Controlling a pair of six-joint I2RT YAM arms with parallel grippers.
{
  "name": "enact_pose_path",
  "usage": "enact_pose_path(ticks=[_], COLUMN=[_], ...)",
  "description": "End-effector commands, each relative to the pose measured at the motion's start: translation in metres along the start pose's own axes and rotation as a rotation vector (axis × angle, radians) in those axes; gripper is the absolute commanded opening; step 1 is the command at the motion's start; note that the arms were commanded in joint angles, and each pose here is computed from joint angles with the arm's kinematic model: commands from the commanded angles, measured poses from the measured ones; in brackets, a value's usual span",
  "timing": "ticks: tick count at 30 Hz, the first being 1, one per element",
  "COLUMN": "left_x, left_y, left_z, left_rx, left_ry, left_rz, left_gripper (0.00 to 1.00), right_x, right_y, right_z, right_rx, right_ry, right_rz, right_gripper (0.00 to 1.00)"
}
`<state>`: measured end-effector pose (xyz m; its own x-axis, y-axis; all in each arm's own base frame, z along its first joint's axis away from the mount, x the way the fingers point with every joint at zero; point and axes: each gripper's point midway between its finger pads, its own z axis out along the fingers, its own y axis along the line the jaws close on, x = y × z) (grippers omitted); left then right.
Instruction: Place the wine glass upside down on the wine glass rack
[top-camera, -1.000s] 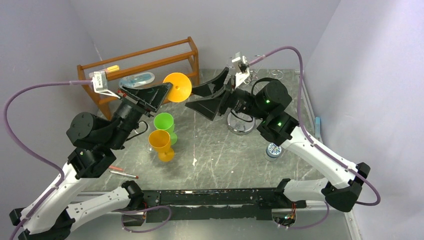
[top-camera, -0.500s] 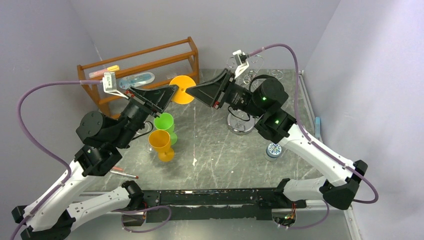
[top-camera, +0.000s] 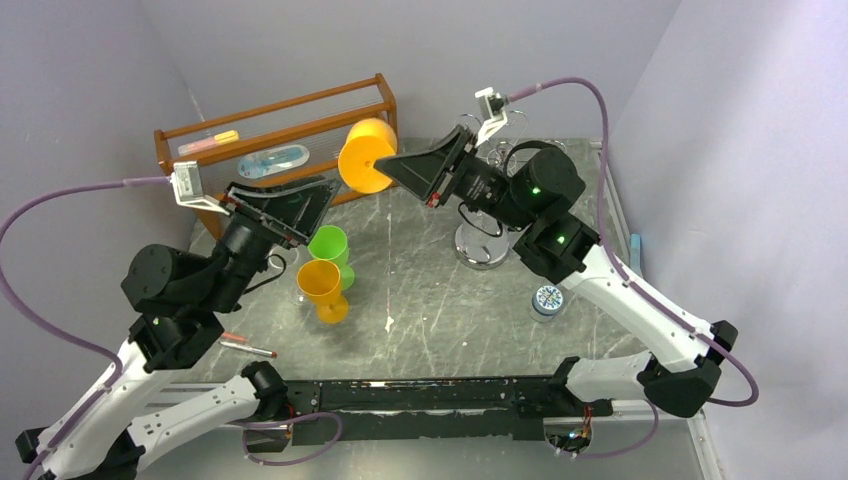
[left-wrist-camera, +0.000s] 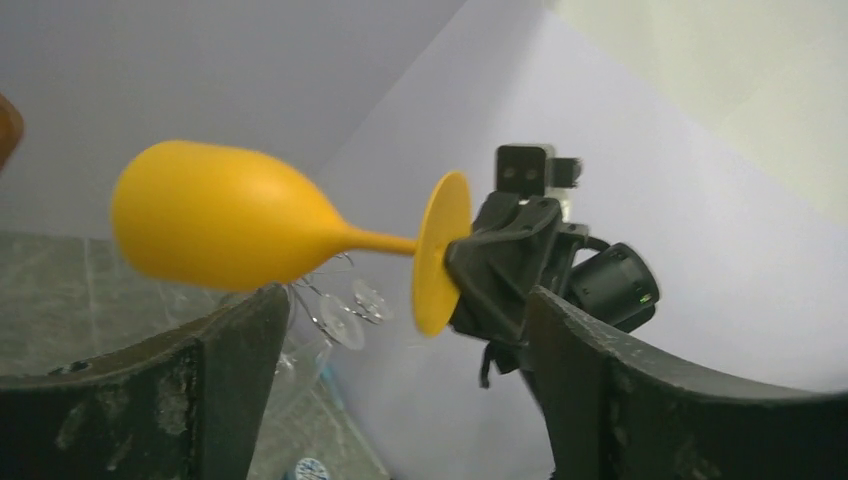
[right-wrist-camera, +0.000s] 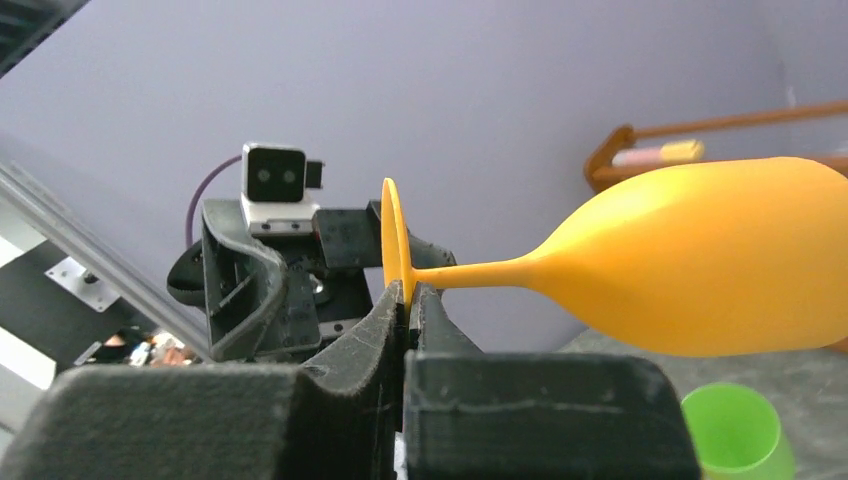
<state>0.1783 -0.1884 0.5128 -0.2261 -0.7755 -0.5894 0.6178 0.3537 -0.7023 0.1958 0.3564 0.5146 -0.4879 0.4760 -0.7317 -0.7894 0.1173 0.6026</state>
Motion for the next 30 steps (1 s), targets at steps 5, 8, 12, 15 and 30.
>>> enact_pose_path(ticks=[5, 8, 12, 15, 30], left_x=[-0.011, -0.008, 0.004, 0.014, 0.046], left_y=[-0.003, 0.005, 0.016, 0.023, 0.044], left_z=[-0.014, -0.017, -0.017, -0.014, -0.002], left_rx=[0.027, 0.001, -0.023, -0.039, -0.103], left_ry=[0.018, 0.040, 0.082, 0.116, 0.217], left_rz=[0.255, 0.292, 0.316, 0.326, 0.291], left_gripper=[0.97, 0.97, 0.97, 0.97, 0.95], right_x=[-0.066, -0.087, -0.125, -0.157, -0.207], right_y=[0.006, -0.007, -0.037, -0.065, -0.202], right_z=[0.004, 0.000, -0.018, -0.038, -0.156], right_rx=[0.068, 0.150, 0.320, 0.420, 0.914], right_ry=[-0.199, -0.268, -0.382, -0.447, -0.640], right_rz=[-0.269, -0.339, -0.417, -0.446, -0.236], right_gripper=[0.00, 0.00, 0.00, 0.00, 0.00])
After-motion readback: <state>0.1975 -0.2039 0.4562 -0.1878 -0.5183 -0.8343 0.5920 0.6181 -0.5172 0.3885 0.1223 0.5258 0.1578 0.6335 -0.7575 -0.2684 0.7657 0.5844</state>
